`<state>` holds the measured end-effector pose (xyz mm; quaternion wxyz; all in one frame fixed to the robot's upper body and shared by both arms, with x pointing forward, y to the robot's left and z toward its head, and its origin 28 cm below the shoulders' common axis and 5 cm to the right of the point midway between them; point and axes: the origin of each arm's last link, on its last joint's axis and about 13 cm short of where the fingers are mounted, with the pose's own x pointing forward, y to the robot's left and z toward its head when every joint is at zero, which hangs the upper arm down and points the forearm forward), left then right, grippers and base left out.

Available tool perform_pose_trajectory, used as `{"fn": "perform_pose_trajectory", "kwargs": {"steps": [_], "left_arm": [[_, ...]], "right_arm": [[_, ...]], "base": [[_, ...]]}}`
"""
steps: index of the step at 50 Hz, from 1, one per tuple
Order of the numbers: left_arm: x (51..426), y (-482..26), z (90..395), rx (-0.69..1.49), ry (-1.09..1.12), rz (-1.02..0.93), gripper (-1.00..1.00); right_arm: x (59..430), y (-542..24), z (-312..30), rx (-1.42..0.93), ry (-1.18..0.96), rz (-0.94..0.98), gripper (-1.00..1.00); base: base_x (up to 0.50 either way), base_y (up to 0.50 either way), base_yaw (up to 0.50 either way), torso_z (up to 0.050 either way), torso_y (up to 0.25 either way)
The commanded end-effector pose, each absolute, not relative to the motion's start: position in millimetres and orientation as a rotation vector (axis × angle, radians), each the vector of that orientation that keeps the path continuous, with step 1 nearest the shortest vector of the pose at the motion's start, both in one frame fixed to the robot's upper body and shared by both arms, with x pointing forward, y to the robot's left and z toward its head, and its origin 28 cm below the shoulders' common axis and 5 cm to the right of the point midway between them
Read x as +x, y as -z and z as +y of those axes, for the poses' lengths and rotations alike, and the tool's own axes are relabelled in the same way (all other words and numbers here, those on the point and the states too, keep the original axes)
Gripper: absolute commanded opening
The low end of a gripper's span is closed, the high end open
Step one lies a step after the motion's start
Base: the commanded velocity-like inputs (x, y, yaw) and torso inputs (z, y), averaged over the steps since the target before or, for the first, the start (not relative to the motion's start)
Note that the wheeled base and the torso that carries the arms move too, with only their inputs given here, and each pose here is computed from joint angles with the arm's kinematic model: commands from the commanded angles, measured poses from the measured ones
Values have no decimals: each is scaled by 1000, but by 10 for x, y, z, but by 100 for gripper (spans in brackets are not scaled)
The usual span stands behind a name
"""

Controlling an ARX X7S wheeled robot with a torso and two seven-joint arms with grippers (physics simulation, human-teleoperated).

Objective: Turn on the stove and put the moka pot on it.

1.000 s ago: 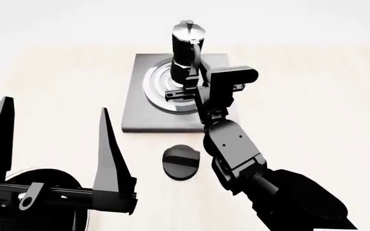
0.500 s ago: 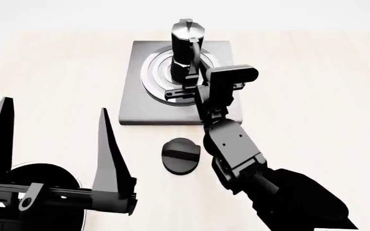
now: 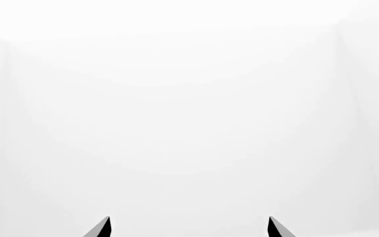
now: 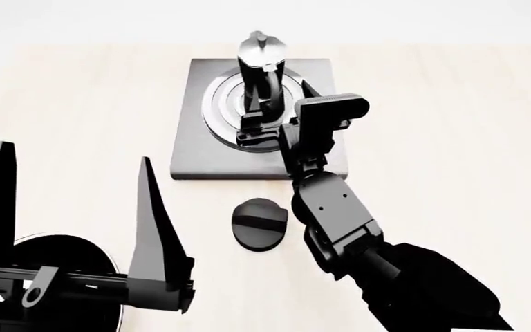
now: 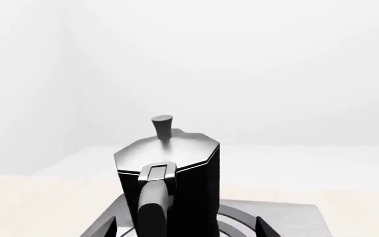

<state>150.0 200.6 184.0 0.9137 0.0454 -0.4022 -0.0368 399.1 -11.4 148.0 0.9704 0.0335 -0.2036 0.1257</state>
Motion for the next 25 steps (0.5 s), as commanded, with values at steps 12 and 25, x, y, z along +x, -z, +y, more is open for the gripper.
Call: {"fn": "perform_pose_trajectory", "kwargs": {"steps": [12,25], "left_arm": [[1514,-1852,1999,90,76,-832,100],[1598,-1893,2024,98,64,-834,100]], "right_arm": [[4005,-1496,-142,71,-264,-431,100],[3968,-1789,-122,136,-305,-618,100]], "base": [[0,0,0,0,0],[0,0,0,0,0]]}}
